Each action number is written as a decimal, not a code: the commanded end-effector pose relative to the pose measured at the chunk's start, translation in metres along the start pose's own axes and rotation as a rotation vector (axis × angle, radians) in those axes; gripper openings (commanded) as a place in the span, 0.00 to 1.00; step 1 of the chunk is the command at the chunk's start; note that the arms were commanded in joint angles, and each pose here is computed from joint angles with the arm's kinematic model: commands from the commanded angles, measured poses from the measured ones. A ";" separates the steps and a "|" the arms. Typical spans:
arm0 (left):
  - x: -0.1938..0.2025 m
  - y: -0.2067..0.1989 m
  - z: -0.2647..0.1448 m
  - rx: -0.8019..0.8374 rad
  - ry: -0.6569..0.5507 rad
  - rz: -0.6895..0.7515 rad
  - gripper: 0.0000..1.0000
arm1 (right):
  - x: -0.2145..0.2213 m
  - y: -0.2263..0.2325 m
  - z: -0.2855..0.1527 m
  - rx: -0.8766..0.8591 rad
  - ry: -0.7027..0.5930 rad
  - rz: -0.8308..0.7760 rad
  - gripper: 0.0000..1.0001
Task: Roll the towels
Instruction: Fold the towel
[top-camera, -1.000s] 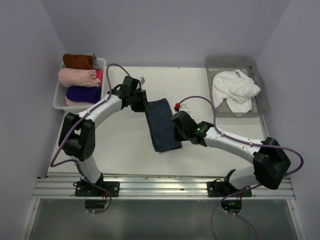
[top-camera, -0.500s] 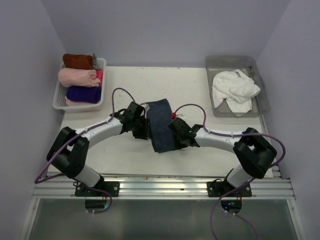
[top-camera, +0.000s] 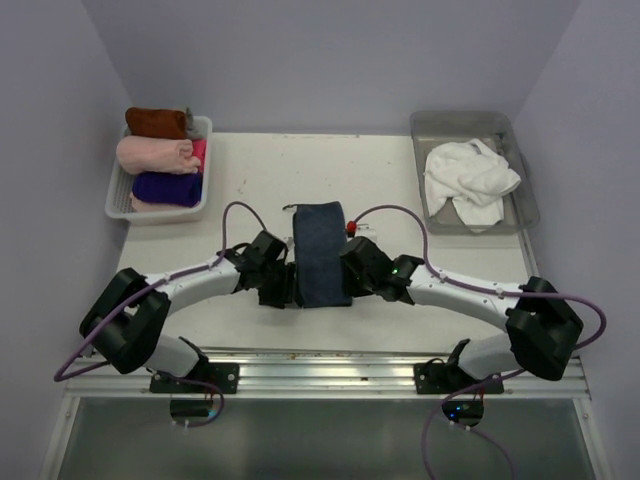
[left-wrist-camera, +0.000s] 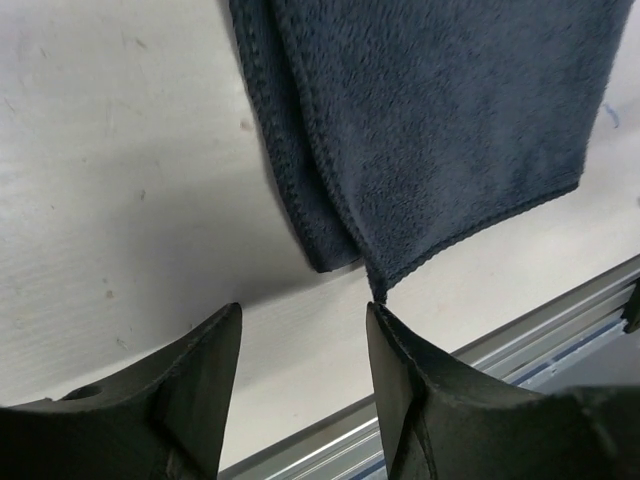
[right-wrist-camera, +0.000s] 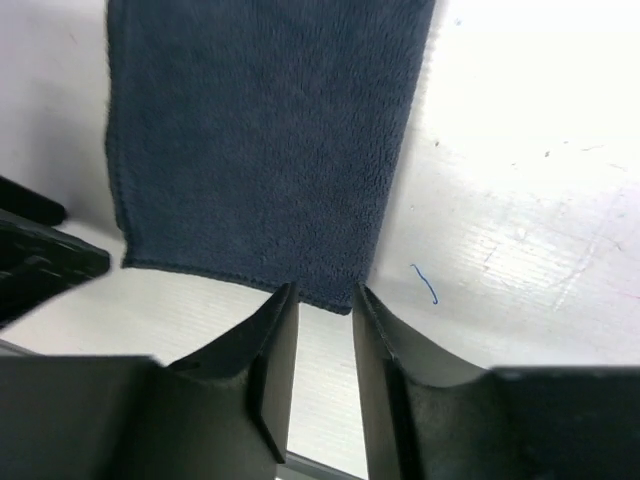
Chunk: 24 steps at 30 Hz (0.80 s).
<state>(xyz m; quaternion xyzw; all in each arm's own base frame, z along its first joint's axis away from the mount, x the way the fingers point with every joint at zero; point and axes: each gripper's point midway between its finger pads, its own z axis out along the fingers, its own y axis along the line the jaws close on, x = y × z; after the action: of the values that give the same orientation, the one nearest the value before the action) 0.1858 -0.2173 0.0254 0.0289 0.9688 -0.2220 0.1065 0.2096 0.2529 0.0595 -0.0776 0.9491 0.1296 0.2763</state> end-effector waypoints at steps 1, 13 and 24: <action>-0.006 -0.009 0.003 0.034 -0.047 0.001 0.55 | -0.004 -0.017 -0.009 0.055 -0.038 0.017 0.37; -0.014 -0.006 0.007 0.027 -0.126 -0.072 0.46 | 0.026 -0.014 0.013 -0.065 0.053 0.169 0.45; -0.018 -0.014 -0.001 0.088 -0.181 -0.093 0.46 | 0.025 -0.014 0.012 -0.090 0.042 0.200 0.41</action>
<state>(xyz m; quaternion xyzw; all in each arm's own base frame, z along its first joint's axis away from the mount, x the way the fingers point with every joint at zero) 0.1880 -0.2221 0.0223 -0.0229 0.9572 -0.2498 0.1442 0.1898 0.2339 0.0216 -0.0113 0.9600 0.1728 0.2199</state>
